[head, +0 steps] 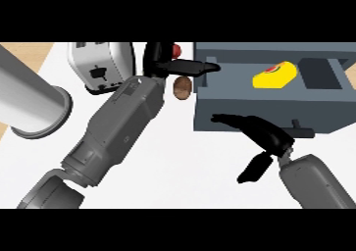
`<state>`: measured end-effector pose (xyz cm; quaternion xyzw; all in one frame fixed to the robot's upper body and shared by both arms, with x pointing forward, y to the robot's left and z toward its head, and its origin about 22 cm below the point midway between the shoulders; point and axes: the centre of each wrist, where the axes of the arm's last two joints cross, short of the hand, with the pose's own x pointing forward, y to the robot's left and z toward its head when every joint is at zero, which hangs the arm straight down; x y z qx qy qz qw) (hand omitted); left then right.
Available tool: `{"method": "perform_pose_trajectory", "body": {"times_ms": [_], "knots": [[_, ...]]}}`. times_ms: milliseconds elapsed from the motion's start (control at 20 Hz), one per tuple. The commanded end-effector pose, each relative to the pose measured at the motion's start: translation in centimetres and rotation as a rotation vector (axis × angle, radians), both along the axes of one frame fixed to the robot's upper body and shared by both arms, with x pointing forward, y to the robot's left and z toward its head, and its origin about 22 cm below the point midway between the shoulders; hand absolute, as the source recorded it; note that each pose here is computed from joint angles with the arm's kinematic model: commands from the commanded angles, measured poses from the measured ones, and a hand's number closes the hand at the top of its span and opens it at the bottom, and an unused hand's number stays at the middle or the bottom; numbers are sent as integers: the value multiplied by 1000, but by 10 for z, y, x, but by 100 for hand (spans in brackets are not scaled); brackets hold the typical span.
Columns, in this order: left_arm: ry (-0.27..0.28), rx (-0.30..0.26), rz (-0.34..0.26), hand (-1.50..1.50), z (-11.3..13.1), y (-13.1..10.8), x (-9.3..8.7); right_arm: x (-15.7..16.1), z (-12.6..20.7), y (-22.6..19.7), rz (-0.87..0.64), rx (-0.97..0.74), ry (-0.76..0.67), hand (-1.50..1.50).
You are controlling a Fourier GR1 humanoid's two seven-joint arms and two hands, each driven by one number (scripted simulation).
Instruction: Pick up the cup, place it into the drawer and close the drawer
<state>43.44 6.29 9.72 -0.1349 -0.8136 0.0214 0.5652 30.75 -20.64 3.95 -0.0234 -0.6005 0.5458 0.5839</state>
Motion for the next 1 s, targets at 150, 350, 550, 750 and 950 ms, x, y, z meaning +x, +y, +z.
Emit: {"method": "perform_pose_trajectory", "body": {"times_ms": [150,350,550,750,950], "knots": [[-8,-36,-13,-150,-18,22,-7,46,-46,-7,-74,-109,9,150],[-5,-50,-8,-150,-12,53,-4,67,-44,-33,-98,-26,-56,150],[15,-51,-35,-150,-32,63,-14,88,-29,-48,-211,56,-118,150],[1,-48,-44,-150,-22,77,-11,116,11,-58,-282,111,-190,150],[12,-40,-55,-150,-28,89,-13,128,46,-81,-361,127,-229,150]]}}
